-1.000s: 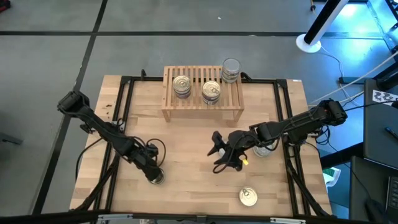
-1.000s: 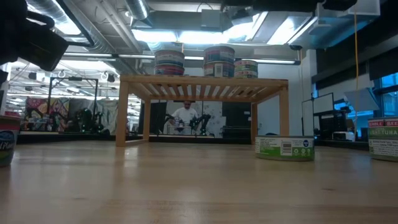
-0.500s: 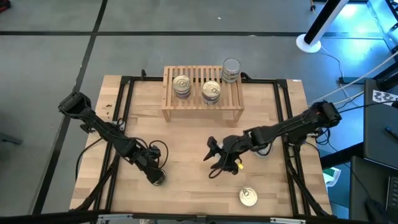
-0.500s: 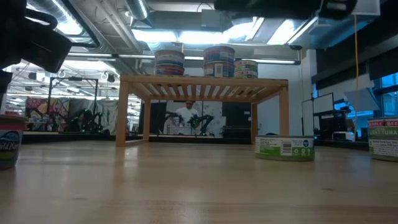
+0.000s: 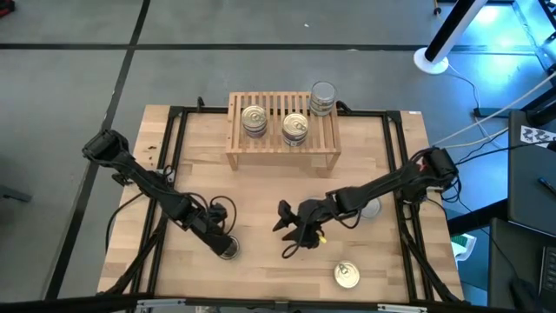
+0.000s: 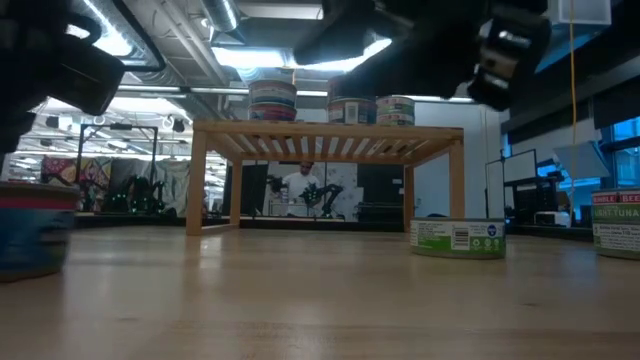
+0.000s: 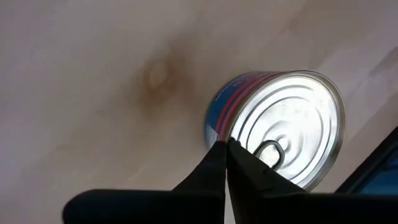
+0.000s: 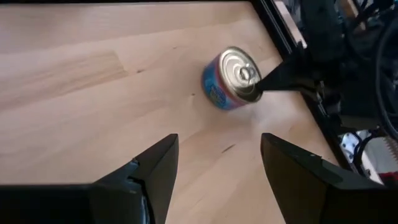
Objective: Stack canned seafood by type on shelf
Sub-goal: Stack the blue tuna can on top of the blue tuna can on the shelf
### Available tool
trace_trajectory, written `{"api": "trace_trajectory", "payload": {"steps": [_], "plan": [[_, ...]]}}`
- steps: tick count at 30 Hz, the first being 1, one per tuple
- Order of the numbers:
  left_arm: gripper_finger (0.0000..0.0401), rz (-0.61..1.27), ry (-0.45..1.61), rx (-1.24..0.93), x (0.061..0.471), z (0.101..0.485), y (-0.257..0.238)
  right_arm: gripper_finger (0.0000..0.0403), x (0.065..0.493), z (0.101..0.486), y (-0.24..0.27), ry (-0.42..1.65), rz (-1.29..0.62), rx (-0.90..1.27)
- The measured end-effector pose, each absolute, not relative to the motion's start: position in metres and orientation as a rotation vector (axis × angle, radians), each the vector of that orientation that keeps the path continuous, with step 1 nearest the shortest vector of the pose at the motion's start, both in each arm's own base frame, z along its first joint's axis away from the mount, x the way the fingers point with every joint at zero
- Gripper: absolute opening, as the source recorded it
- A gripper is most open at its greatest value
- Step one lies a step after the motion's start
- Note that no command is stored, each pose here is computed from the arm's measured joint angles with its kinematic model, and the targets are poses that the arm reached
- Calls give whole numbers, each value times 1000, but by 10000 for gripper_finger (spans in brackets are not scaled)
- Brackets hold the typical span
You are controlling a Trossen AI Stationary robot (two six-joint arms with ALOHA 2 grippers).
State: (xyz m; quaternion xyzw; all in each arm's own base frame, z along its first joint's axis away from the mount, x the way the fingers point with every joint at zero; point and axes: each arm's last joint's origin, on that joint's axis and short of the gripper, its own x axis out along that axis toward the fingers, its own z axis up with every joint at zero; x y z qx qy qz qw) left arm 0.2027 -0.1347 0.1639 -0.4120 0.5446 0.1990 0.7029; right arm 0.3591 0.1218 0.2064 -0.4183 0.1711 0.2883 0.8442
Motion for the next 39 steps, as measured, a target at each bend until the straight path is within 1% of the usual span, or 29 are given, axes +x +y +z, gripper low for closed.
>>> {"api": "trace_trajectory", "payload": {"steps": [7,14,17,24,31,36,39], "plan": [[1,508,1102,-937,209,164,-129,230,368,188,125,346,620,-931],[1,568,1040,-950,215,164,-119,230,376,170,128,341,618,-940],[0,568,1022,-953,220,162,-117,230,378,166,128,320,621,-975],[0,518,962,-968,241,151,-115,230,380,167,128,300,581,-1024],[0,490,913,-981,257,143,-108,230,380,167,128,304,577,-1026],[0,498,903,-975,262,140,-100,230,377,161,127,371,612,-1030],[1,536,951,-934,259,133,-95,230,375,158,126,405,625,-1027]]}}
